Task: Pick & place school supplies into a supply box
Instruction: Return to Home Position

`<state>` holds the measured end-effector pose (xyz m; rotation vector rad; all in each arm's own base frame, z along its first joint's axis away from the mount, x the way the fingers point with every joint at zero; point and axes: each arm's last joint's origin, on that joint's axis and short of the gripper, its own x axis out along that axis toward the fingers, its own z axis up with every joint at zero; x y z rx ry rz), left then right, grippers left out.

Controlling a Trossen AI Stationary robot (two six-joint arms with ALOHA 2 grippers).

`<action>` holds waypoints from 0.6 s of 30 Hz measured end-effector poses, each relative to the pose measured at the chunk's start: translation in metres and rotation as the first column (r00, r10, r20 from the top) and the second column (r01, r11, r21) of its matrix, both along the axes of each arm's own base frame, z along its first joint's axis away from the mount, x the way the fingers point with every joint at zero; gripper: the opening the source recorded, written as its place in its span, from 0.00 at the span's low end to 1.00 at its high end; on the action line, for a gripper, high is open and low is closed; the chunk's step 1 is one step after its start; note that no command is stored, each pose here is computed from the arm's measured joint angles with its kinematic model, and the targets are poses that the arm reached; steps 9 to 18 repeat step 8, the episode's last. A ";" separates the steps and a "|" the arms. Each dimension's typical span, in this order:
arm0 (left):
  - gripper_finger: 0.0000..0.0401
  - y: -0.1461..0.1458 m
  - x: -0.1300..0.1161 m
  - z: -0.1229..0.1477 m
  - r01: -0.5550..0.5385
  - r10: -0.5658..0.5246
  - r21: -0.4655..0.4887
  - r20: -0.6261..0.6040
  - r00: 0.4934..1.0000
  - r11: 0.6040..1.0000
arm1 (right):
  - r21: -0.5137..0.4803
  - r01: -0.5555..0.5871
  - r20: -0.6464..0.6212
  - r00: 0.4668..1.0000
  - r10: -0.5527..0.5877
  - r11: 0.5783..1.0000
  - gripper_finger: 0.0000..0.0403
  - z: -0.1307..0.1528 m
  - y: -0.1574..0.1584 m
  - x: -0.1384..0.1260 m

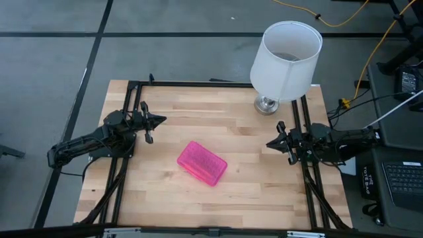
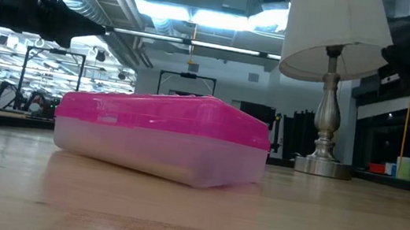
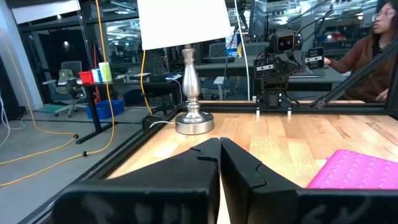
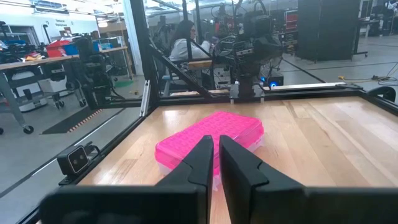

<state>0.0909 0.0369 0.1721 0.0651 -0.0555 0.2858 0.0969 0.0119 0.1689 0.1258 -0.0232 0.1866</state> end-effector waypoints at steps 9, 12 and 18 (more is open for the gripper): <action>0.00 0.000 0.000 0.000 0.000 0.000 0.000 0.000 1.000 1.000 | 0.001 0.000 0.000 1.000 0.000 1.000 0.08 0.000 0.000 0.000; 0.00 0.000 0.000 0.000 0.000 0.000 0.000 0.000 1.000 1.000 | 0.001 0.000 0.000 1.000 0.000 1.000 0.08 0.000 0.000 0.000; 0.00 0.000 0.000 0.000 0.000 0.000 0.000 0.000 1.000 1.000 | 0.001 0.000 0.000 1.000 0.000 1.000 0.08 0.000 0.000 0.000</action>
